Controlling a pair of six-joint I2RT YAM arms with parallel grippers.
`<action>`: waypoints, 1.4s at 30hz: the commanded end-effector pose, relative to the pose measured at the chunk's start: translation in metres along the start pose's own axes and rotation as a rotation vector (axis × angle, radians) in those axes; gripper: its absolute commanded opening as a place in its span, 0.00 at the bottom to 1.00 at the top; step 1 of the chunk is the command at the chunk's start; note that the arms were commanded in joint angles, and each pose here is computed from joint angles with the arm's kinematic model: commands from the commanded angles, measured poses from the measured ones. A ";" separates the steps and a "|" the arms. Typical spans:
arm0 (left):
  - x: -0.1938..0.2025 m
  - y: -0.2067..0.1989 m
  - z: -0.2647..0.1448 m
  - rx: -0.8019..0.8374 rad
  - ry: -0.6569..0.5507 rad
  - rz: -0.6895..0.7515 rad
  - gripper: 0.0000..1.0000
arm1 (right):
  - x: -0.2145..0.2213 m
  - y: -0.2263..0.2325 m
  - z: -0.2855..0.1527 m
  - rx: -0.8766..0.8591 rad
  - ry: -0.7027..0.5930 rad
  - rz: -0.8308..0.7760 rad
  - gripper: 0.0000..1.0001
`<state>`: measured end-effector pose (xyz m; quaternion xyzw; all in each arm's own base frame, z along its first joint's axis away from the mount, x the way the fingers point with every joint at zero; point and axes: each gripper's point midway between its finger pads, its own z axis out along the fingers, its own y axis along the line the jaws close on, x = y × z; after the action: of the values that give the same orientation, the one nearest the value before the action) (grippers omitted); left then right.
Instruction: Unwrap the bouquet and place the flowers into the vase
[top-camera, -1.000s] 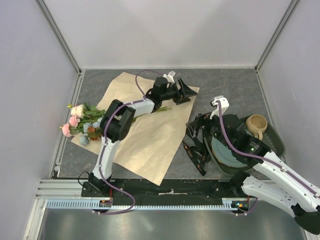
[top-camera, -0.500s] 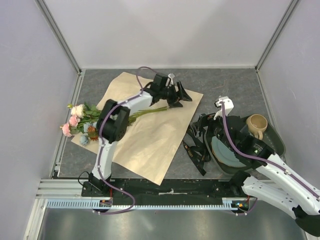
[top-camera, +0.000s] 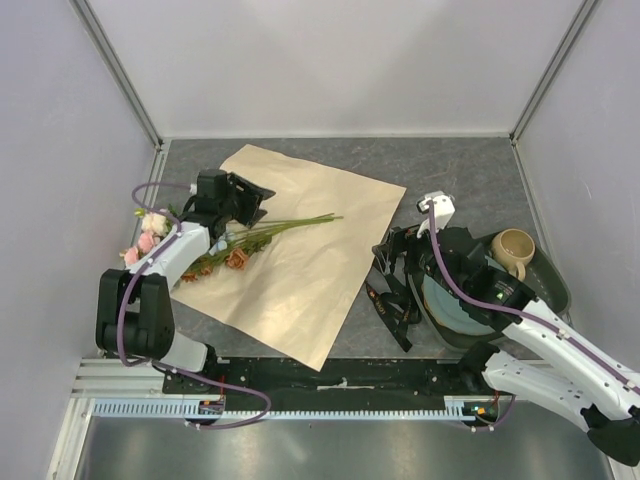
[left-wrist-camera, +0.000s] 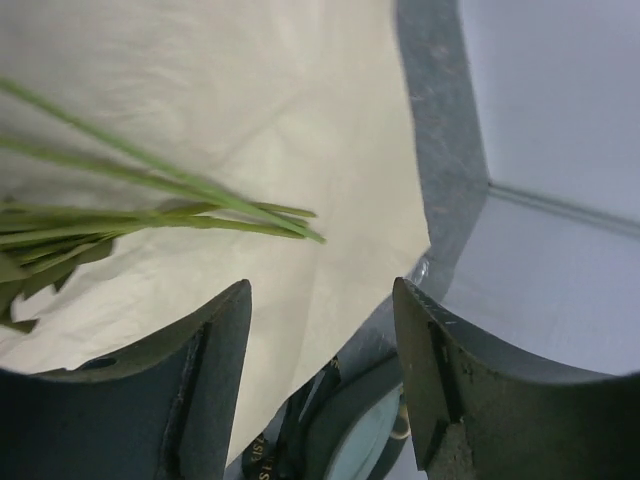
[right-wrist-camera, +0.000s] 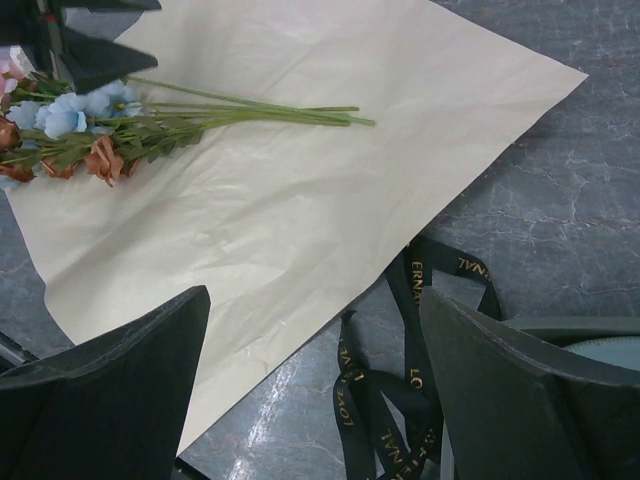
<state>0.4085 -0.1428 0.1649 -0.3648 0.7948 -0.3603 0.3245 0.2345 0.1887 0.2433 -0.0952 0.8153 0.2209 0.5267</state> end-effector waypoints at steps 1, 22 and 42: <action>-0.024 0.021 0.008 -0.072 -0.100 -0.303 0.66 | -0.016 0.007 -0.004 -0.033 -0.056 0.020 0.93; -0.071 0.115 0.027 -0.370 -0.396 -0.576 0.43 | -0.015 -0.003 -0.014 0.001 -0.066 0.006 0.93; -0.077 0.149 0.050 -0.490 -0.423 -0.560 0.33 | -0.014 -0.006 -0.011 0.021 -0.059 -0.014 0.93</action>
<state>0.4232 -0.0401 0.0344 -0.6856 0.6620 -0.1689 0.2512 0.2319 0.1803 0.2558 -0.0888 0.8029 0.2208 0.5465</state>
